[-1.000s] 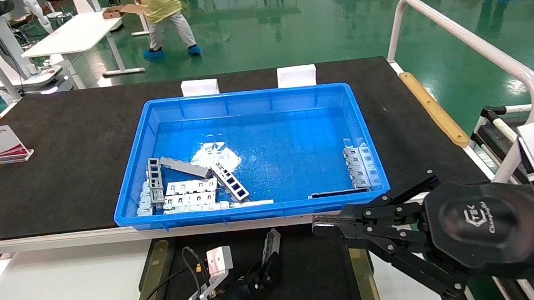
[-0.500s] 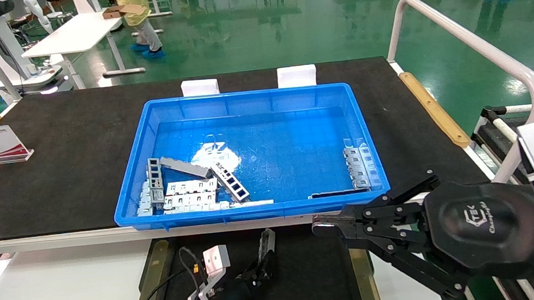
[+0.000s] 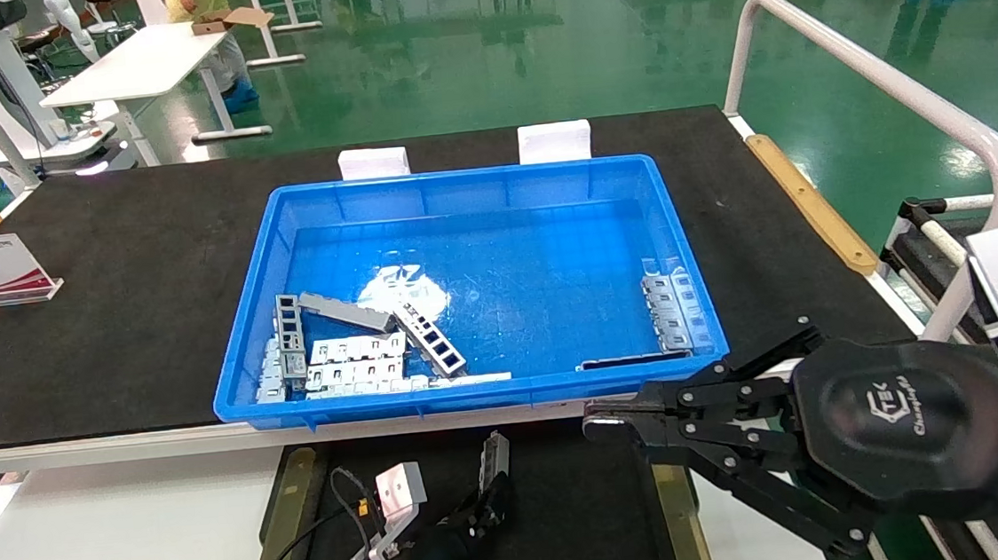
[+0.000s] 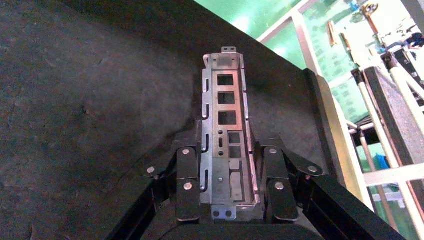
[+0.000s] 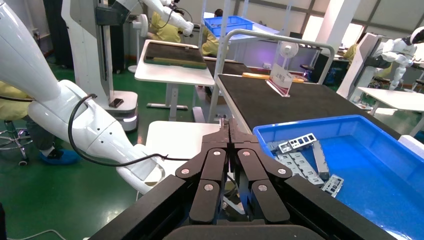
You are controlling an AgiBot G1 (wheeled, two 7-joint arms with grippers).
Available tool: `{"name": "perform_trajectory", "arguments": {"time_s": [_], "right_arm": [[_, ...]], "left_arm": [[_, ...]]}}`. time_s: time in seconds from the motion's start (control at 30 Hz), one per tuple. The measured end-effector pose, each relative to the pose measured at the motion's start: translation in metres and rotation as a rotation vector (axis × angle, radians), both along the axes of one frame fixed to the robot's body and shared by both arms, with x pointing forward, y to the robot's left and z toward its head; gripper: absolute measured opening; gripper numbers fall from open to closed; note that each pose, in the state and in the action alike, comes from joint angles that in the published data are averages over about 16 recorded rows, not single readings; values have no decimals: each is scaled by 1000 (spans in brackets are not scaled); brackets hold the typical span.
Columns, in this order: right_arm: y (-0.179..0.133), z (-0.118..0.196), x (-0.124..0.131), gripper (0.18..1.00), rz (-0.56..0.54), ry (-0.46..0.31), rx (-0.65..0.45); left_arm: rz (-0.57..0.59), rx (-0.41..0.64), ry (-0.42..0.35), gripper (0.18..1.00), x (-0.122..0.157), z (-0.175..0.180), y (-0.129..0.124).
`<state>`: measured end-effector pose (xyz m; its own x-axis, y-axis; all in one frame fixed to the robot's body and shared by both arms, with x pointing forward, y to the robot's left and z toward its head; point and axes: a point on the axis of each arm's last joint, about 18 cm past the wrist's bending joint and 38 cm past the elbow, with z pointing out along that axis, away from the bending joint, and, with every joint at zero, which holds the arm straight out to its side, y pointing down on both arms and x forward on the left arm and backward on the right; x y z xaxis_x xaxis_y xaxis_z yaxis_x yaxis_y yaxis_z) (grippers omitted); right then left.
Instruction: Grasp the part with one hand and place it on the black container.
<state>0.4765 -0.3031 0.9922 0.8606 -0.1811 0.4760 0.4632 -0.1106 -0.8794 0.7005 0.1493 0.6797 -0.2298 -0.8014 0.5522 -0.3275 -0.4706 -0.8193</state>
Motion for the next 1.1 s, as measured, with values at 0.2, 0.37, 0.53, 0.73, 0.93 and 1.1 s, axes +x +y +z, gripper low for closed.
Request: {"name": "perform_trajectory", "arguments": {"time_s": [0.2, 0.37, 0.53, 0.73, 0.93, 1.1], "right_arm": [[0, 0, 0, 218, 0, 0, 0], [0, 0, 0, 261, 0, 0, 0], [0, 0, 0, 327, 0, 0, 0], [0, 0, 0, 437, 0, 0, 0], [0, 0, 0, 575, 0, 0, 0], [0, 0, 0, 689, 0, 0, 0]], "left_arm": [[-3, -6, -4, 392, 0, 1, -1], [-8, -3, -16, 441, -1, 2, -1], [-19, 11, -39, 511, -2, 4, 0], [-48, 46, -85, 624, -4, 6, 2], [-107, 98, -145, 742, -10, 7, 6], [-177, 151, -197, 833, -16, 11, 14]]}}
